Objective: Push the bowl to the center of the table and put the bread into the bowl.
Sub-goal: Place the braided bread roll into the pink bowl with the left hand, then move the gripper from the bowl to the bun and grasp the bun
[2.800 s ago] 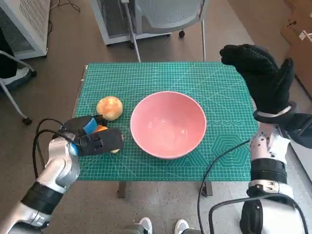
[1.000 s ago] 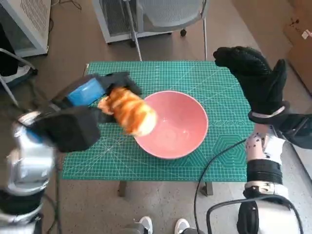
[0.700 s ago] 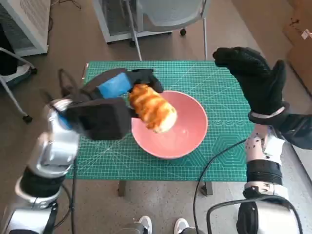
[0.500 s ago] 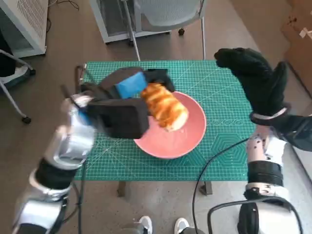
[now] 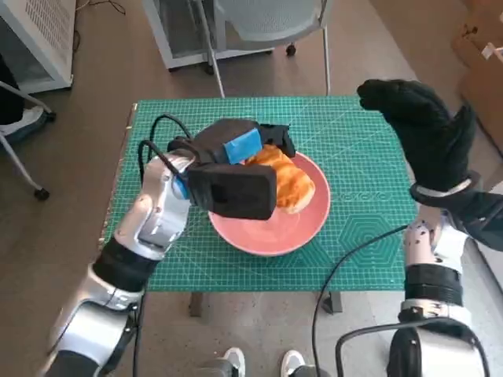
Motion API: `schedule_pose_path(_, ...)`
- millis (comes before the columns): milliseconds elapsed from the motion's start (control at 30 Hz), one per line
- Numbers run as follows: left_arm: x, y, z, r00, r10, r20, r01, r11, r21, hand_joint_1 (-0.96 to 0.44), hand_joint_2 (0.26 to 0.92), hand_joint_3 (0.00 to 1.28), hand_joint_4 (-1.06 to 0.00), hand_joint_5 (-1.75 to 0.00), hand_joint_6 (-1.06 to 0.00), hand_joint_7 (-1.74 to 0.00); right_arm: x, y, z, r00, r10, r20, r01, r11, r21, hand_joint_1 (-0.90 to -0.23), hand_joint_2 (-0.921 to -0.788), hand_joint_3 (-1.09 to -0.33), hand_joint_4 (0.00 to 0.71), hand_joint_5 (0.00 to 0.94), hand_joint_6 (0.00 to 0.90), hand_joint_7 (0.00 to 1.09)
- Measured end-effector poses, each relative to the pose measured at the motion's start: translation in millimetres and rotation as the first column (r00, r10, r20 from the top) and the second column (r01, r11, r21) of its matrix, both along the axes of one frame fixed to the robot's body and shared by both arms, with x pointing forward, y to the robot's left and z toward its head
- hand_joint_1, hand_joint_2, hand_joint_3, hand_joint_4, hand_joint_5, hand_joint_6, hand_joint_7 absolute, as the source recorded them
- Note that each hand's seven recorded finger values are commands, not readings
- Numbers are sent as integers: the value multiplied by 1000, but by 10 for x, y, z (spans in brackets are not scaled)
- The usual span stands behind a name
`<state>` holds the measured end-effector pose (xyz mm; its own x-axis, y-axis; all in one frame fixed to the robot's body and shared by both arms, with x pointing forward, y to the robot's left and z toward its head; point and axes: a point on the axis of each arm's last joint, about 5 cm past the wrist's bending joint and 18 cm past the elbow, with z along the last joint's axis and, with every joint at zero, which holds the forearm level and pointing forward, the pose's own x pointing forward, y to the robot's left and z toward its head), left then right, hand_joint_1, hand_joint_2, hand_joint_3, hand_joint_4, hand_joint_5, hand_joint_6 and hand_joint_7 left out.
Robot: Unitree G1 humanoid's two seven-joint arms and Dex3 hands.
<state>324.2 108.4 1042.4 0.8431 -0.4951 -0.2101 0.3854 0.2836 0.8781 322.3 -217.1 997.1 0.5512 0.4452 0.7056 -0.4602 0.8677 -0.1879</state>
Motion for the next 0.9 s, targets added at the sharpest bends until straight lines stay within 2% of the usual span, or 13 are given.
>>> schedule_pose_path(67, 14, 5, -9, 999, 15, -33, -15, 1000, 5, 28, 820, 43, -165, -101, -297, -165, -1, 0, -2, 1000, -3, -1, 3, 1000, 2, -671, -921, -837, 281, 0, 376, 0)
schedule_pose_path(200, 25, 8, -15, 998, 33, -52, -33, 999, 9, -44, 791, 27, -90, -27, -279, -87, -2, 3, -1, 1000, -11, 0, 11, 1000, 5, -675, -921, -837, 281, 0, 376, 0)
schedule_pose_path(367, 20, 7, -12, 999, 46, 10, -47, 998, 34, -173, 772, 13, -26, -4, -255, -41, -1, 12, 0, 1000, -14, -2, 14, 1000, 7, -683, -921, -835, 281, 0, 376, 0)
schedule_pose_path(567, 11, 27, -6, 995, 31, 96, -39, 996, 76, -292, 756, 2, -2, 0, -213, -10, 2, 24, 1, 1000, -13, -4, 13, 1000, 5, -702, -921, -823, 281, 0, 376, 0)
schedule_pose_path(900, -23, 77, -65, 994, 25, 109, -33, 997, 70, -372, 745, 0, 1, 1, -194, -1, 5, 29, -13, 1000, -9, -12, 9, 1000, 3, -720, -921, -796, 281, 0, 374, 0)
